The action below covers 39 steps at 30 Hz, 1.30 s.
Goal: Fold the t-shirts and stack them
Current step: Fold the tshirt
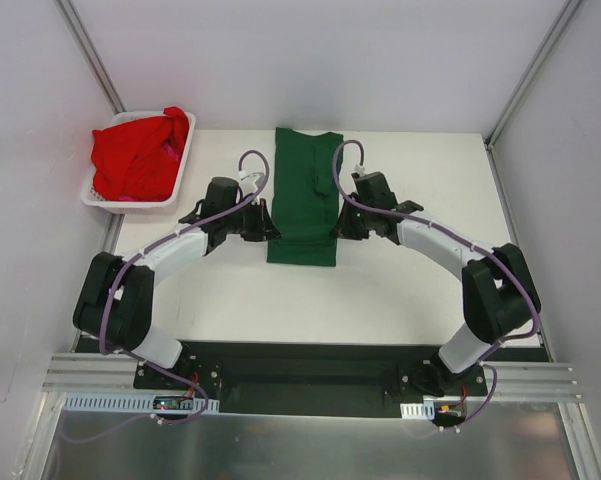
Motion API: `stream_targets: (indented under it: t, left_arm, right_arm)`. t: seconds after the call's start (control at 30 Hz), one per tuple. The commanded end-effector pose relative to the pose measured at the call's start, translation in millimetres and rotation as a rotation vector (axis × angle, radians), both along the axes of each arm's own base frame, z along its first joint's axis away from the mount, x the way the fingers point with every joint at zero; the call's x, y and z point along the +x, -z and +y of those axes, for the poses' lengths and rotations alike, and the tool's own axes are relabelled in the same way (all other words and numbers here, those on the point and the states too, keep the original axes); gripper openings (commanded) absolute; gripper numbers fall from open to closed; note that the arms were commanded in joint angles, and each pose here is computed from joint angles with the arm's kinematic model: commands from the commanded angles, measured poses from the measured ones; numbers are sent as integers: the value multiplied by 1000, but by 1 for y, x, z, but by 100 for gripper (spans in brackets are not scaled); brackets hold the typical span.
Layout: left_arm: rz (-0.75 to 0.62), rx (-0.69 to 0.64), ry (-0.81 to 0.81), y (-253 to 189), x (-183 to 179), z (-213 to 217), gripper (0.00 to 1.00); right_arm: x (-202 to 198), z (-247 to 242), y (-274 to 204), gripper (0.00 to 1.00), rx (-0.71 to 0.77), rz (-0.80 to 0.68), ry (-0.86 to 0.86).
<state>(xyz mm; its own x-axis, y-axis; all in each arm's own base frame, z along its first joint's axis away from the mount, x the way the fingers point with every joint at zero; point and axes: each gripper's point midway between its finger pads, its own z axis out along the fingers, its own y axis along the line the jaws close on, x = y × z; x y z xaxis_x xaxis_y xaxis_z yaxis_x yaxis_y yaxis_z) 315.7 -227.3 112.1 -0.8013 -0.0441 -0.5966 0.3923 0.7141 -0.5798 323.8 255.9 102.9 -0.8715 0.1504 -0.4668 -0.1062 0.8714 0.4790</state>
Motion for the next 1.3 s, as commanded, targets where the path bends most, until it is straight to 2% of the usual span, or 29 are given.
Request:
stream_targets:
  t: [0.0, 0.57, 1.1, 1.17, 1.2, 1.27]
  left_arm:
    - [-93, -13, 7, -19, 35, 0, 0]
    - [-107, -33, -11, -13, 108, 4, 0]
    - [-41, -29, -29, 31, 135, 10, 0]
    - [-38, -33, -27, 33, 136, 9, 9]
    - [-37, -38, -29, 33, 137, 9, 14]
    - [-42, -46, -28, 31, 138, 8, 35]
  right_arm:
    - [36, -8, -19, 1, -3, -72, 10]
    - [99, -11, -10, 1, 33, -69, 27]
    - [131, -13, 33, 1, 59, -12, 16]
    - [133, -13, 34, 10, 60, -13, 12]
    - [135, -15, 33, 25, 61, -16, 14]
    - [136, -16, 33, 43, 61, -21, 13]
